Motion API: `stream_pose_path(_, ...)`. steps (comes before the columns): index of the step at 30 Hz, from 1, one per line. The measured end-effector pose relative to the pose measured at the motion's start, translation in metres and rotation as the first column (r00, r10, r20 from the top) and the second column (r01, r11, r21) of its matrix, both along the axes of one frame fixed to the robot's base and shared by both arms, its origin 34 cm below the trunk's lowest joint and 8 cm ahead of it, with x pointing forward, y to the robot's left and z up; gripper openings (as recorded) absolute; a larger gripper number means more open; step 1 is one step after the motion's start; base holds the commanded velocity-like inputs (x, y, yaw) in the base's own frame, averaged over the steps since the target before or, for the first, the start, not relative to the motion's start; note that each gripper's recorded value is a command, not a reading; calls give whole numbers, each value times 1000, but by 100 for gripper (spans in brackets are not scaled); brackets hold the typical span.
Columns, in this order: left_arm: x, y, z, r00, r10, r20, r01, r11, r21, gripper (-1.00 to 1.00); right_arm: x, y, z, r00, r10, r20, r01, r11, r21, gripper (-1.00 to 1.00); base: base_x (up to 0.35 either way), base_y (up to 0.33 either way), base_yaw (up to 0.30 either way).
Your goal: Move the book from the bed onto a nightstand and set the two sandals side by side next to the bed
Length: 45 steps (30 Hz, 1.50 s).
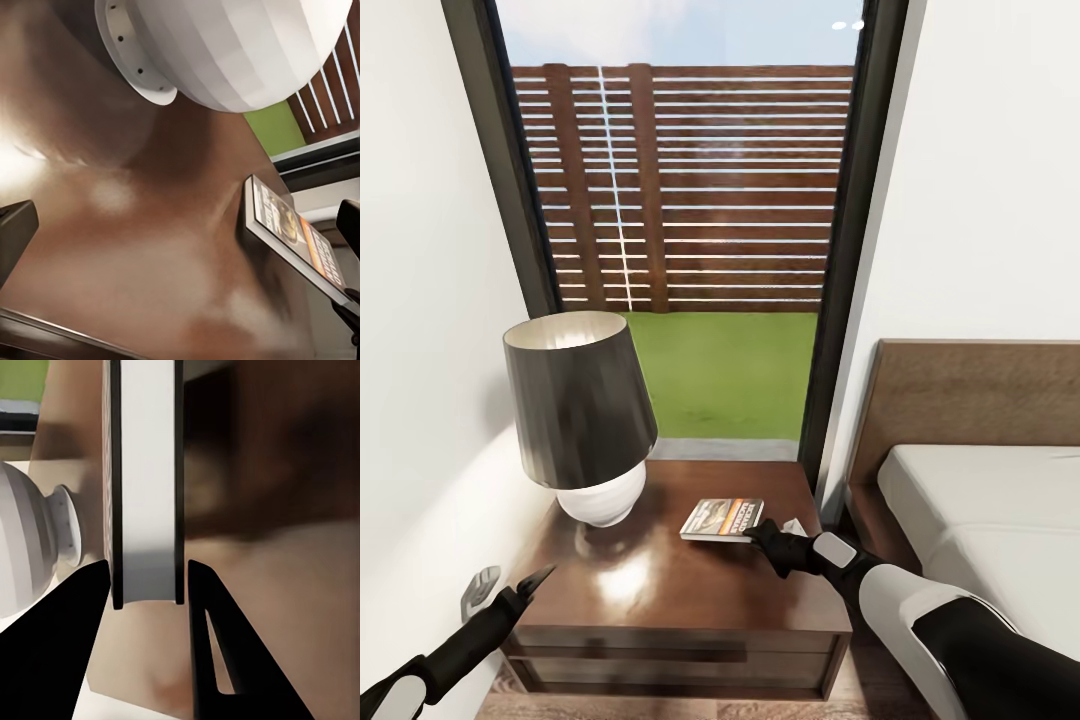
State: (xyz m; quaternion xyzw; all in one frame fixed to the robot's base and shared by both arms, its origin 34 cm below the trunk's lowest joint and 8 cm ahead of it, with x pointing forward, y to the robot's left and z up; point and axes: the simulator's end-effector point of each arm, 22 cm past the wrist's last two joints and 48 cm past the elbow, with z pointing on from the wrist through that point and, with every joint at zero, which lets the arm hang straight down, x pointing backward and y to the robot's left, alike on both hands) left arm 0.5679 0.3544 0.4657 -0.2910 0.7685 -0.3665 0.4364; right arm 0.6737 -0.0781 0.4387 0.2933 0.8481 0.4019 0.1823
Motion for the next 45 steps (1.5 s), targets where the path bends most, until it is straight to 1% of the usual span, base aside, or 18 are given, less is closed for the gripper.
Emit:
stream_pose_path(15,0,0,0,1000,0,-1,0,1000,0,100,1,0,1,1000,-1,3,1,1000,6,-100,0,0,0)
stream_pose_path(16,0,0,0,1000,0,-1,0,1000,0,100,1,1,1,1000,-1,4,1,1000,6,100,0,0,0)
stream_pose_path(19,0,0,0,1000,0,0,0,1000,0,100,0,0,0,1000,1,2,-1,1000,1,100,0,0,0)
stream_pose_path(34,0,-1,0,1000,0,0,0,1000,-2,100,1,0,1,1000,-5,2,5,1000,9,100,0,0,0)
stream_pose_path(41,3,-1,14,1000,-2,-5,2,1000,-4,100,5,0,17,1000,-5,1,5,1000,8,100,0,0,0)
stream_pose_path(45,3,-3,21,1000,-14,-20,13,1000,-12,100,7,0,25,1000,-5,0,5,1000,7,100,0,0,0)
